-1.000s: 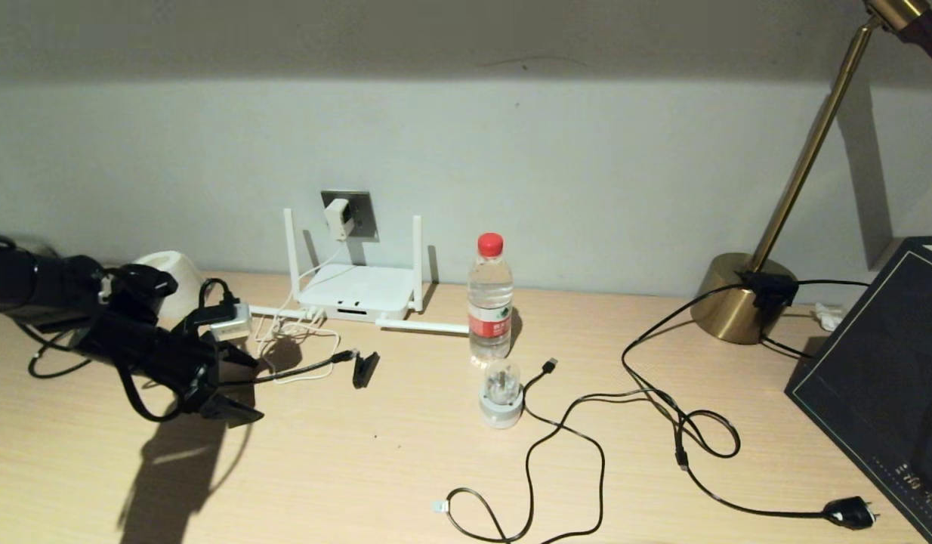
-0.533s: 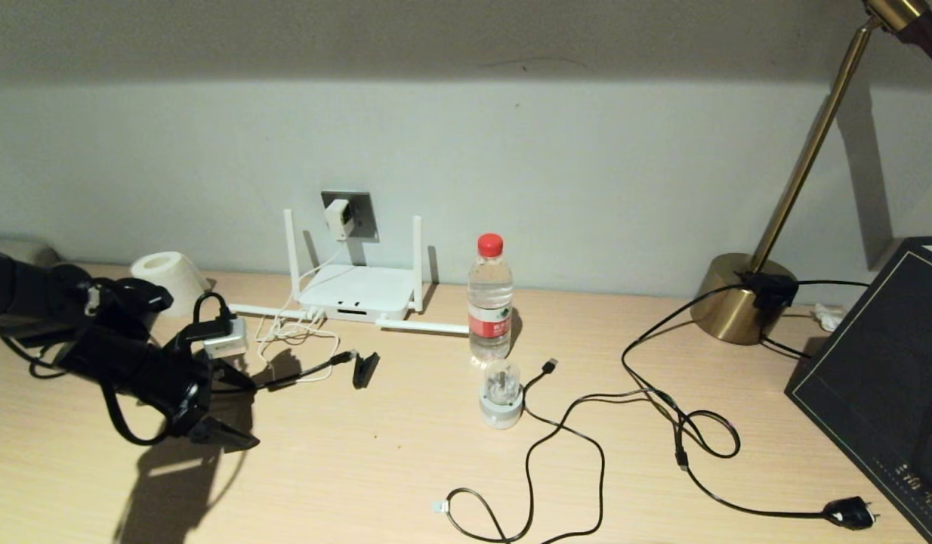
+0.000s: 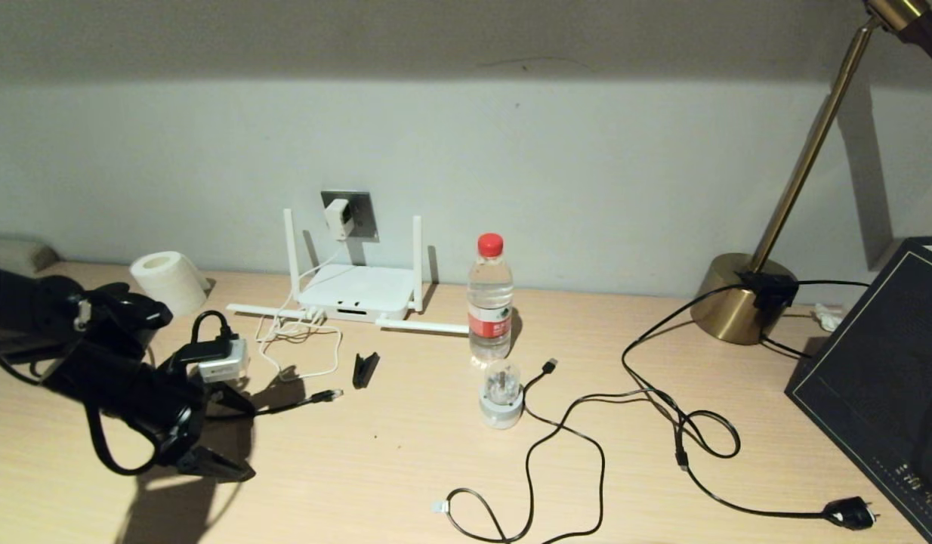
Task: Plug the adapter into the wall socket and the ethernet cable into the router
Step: Hand it to the other hand
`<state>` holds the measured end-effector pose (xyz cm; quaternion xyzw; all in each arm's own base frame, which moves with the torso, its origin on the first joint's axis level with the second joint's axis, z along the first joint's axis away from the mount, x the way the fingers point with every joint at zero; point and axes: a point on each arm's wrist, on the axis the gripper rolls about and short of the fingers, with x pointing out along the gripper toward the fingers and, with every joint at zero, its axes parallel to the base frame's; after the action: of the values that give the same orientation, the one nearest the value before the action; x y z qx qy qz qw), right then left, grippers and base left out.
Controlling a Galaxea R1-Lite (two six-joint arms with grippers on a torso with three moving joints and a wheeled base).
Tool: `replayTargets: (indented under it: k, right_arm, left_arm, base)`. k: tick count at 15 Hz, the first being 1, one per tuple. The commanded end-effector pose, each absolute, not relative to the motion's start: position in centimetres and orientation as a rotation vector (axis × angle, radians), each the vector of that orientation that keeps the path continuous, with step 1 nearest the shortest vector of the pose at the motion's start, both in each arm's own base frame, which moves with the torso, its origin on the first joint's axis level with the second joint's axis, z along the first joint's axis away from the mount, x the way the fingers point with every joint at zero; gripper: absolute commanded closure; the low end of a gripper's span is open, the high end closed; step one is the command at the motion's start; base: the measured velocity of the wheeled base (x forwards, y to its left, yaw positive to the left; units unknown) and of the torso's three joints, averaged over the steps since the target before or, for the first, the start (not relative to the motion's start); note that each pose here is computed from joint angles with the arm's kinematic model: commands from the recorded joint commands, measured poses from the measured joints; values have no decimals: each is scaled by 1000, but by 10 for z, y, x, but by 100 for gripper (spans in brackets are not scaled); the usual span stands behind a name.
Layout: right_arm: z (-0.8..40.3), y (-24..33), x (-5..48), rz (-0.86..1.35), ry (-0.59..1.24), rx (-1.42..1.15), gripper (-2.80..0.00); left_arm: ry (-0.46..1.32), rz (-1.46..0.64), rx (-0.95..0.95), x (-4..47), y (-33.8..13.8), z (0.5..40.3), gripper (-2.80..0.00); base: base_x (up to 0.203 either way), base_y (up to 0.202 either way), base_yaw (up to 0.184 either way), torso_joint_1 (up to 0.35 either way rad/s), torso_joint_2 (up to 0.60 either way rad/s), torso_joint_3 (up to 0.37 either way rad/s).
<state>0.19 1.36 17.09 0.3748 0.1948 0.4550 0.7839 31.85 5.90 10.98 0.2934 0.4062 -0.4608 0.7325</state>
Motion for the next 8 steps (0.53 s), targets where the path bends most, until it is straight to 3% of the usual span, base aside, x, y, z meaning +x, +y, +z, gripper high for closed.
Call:
replayTargets:
  k: [1, 8]
  right_arm:
    - [171, 14, 2, 985, 421, 813, 0]
    - [171, 12, 0, 983, 409, 816, 0]
  left_arm:
    - [870, -1052, 672, 315, 45, 113, -280]
    - [863, -1089, 775, 317, 17, 117, -280]
  base:
    - [0, 0, 0, 0, 0, 0]
    - [0, 0, 0, 0, 0, 0]
